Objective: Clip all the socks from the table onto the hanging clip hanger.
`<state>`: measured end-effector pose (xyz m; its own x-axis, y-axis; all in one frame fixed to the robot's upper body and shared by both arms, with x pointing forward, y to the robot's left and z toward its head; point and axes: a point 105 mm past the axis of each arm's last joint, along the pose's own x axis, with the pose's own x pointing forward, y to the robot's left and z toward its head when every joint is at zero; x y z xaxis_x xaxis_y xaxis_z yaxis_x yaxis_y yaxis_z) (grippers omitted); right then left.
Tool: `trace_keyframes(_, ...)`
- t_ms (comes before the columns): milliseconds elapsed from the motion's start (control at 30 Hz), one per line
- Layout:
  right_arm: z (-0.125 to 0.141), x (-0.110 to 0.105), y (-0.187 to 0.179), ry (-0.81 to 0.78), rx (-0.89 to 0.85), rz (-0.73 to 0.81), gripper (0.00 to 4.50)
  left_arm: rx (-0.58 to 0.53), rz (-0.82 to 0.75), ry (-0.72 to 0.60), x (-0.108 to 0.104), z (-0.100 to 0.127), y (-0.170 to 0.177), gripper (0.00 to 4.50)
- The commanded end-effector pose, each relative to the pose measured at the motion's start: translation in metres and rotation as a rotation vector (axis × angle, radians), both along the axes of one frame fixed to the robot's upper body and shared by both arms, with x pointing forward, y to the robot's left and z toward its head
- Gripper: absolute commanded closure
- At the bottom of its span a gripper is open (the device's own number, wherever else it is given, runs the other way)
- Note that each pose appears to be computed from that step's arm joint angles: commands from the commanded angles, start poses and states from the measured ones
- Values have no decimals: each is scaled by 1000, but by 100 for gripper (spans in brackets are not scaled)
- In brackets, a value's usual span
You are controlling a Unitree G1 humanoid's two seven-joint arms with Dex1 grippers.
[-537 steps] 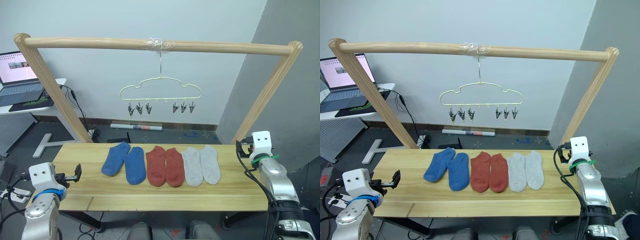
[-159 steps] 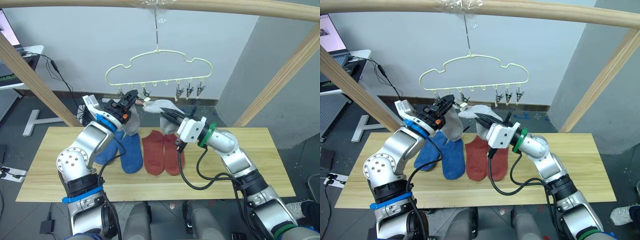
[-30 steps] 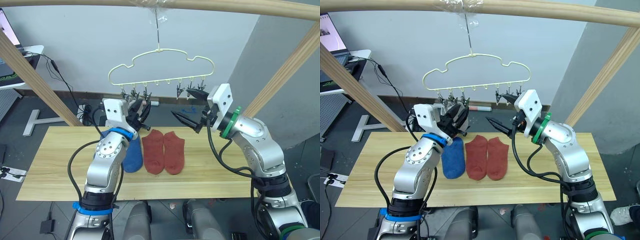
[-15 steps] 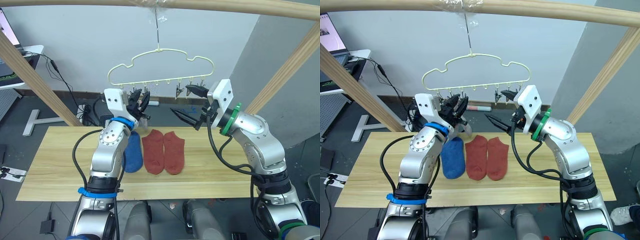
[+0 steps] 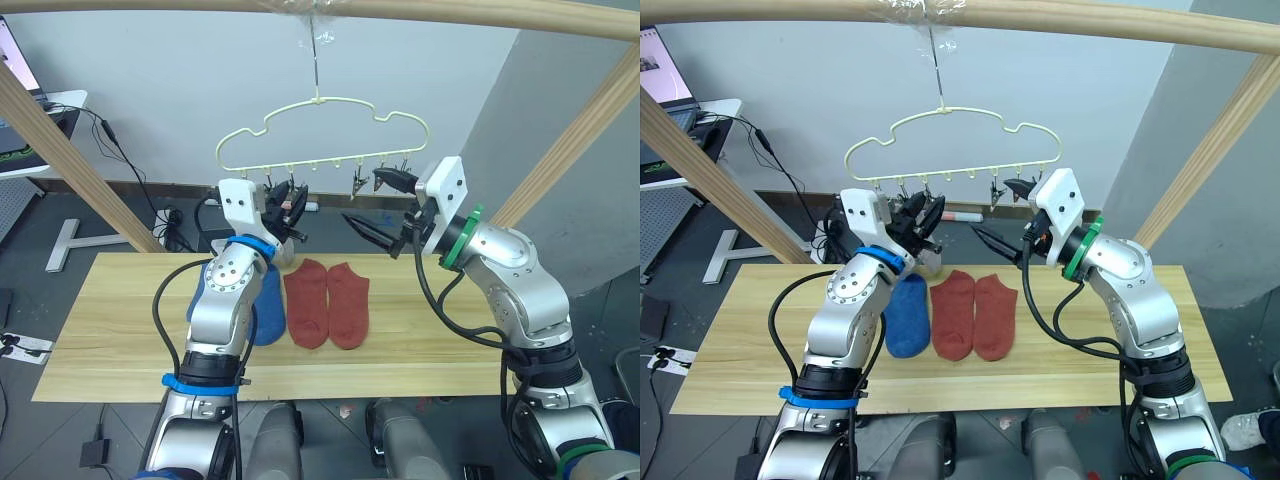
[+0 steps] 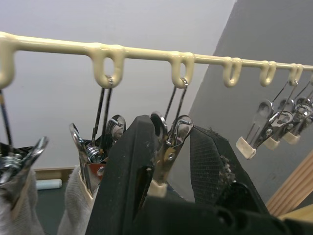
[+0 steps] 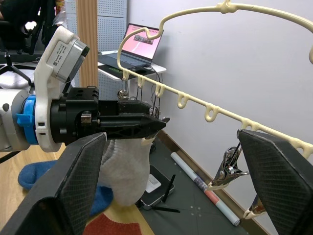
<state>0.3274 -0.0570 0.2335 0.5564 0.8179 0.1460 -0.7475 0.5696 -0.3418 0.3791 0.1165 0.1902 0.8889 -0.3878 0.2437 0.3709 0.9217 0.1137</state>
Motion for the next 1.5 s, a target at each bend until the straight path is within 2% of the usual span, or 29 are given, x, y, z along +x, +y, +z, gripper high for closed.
trace_keyframes(33, 18, -2, -4, -51, 37, -1, 0, 2, -16, -49, -3, 10, -5, 303)
trace_keyframes(367, 18, -2, -4, -50, 39, -5, 0, 39, -15, -84, 3, 18, -4, 303)
trace_keyframes(967, 16, 0, -4, -48, 44, -9, 0, 63, -13, -96, 4, 17, -2, 303)
trace_keyframes(1100, 16, -1, -4, -47, 45, -9, 0, 46, -24, -93, 4, 18, -2, 392)
trace_keyframes(1167, 16, -1, -4, -47, 45, -8, 0, 37, -24, -92, 4, 18, -1, 420)
trace_keyframes(1500, 12, -2, 2, -34, 47, 8, 0, 16, -10, -77, 2, 19, 5, 420)
